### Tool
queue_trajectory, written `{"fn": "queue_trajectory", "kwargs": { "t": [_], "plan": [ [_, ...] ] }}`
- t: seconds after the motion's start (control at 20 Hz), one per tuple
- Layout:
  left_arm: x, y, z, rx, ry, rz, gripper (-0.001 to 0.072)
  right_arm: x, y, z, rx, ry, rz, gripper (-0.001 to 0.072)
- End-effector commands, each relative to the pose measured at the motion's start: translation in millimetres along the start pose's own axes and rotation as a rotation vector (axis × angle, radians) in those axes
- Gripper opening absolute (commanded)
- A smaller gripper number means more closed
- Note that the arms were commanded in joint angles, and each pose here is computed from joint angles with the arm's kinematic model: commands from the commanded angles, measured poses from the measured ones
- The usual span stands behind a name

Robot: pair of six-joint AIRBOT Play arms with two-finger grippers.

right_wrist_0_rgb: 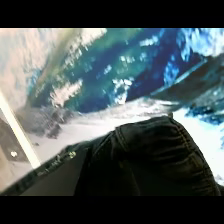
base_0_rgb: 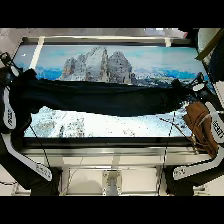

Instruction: Fold the clothes and pants, and hang the long-sleeved shirts on hangers.

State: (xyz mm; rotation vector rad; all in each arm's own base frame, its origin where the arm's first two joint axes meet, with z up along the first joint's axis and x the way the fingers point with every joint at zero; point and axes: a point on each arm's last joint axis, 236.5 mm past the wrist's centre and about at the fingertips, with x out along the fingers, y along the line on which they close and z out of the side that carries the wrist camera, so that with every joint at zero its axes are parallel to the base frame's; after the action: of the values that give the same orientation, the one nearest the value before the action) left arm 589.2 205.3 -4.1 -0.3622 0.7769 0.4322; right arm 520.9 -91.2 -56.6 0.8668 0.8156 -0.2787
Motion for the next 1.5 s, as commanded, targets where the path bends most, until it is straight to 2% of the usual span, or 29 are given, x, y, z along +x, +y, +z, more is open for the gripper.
{"fn": "queue_trajectory", "kwargs": {
  "t": [0.0, 0.15, 0.25, 0.35, 0.5, 0.6, 0.7, 0.8, 0.9, 0.95, 1.0, 1.05, 1.1, 1.2, 1.35, 1.45],
  "plan": [
    [-9, -12, 27, -0.081, -0.076, -0.039, 0.0505, -3, 16, 16, 0.021, -0.046, 0.038, 0.0257],
    [-30, -21, 44, -0.073, -0.112, -0.056, 0.0504, -11, 32, 32, 0.025, -0.076, 0.069, 0.0255],
    [-55, -44, 57, -0.010, -0.154, -0.089, 0.0502, -24, 35, 45, -0.016, -0.091, 0.065, 0.0257],
    [-85, -83, 63, 0.164, -0.200, -0.133, 0.0502, -47, 21, 54, -0.106, -0.065, 0.004, 0.0257],
    [-131, -172, 33, 0.544, -0.207, -0.227, 0.0502, -89, -29, 53, -0.256, 0.055, -0.165, 0.0253],
    [-154, -238, -14, 0.733, -0.173, -0.315, 0.0502, -110, -57, 43, -0.233, 0.149, -0.230, 0.0252],
    [-177, -298, -61, 0.827, -0.154, -0.412, 0.0502, -118, -75, 36, -0.186, 0.203, -0.251, 0.0257],
    [-203, -346, -101, 0.927, -0.169, -0.481, 0.0502, -113, -75, 31, -0.180, 0.246, -0.170, 0.0423],
    [-222, -372, -127, 1.026, -0.193, -0.496, 0.0502, -105, -64, 24, -0.158, 0.303, 0.022, 0.0474],
    [-231, -383, -140, 1.060, -0.198, -0.510, 0.0502, -101, -64, 22, -0.154, 0.321, 0.095, 0.0564],
    [-237, -390, -151, 1.078, -0.193, -0.527, 0.0502, -98, -70, 19, -0.159, 0.344, 0.137, 0.0611],
    [-243, -396, -161, 1.095, -0.183, -0.540, 0.0502, -93, -79, 14, -0.147, 0.370, 0.143, 0.0612],
    [-247, -399, -168, 1.106, -0.178, -0.549, 0.0502, -86, -90, 8, -0.121, 0.401, 0.142, 0.0698],
    [-250, -403, -173, 1.105, -0.174, -0.561, 0.0500, -72, -104, -7, -0.097, 0.463, 0.161, 0.0696],
    [-249, -402, -173, 1.042, -0.150, -0.560, 0.0485, -51, -97, -31, -0.076, 0.538, 0.306, 0.0694],
    [-248, -398, -177, 1.045, -0.127, -0.551, 0.0484, -38, -95, -33, -0.060, 0.530, 0.345, 0.0694]
  ]
}}
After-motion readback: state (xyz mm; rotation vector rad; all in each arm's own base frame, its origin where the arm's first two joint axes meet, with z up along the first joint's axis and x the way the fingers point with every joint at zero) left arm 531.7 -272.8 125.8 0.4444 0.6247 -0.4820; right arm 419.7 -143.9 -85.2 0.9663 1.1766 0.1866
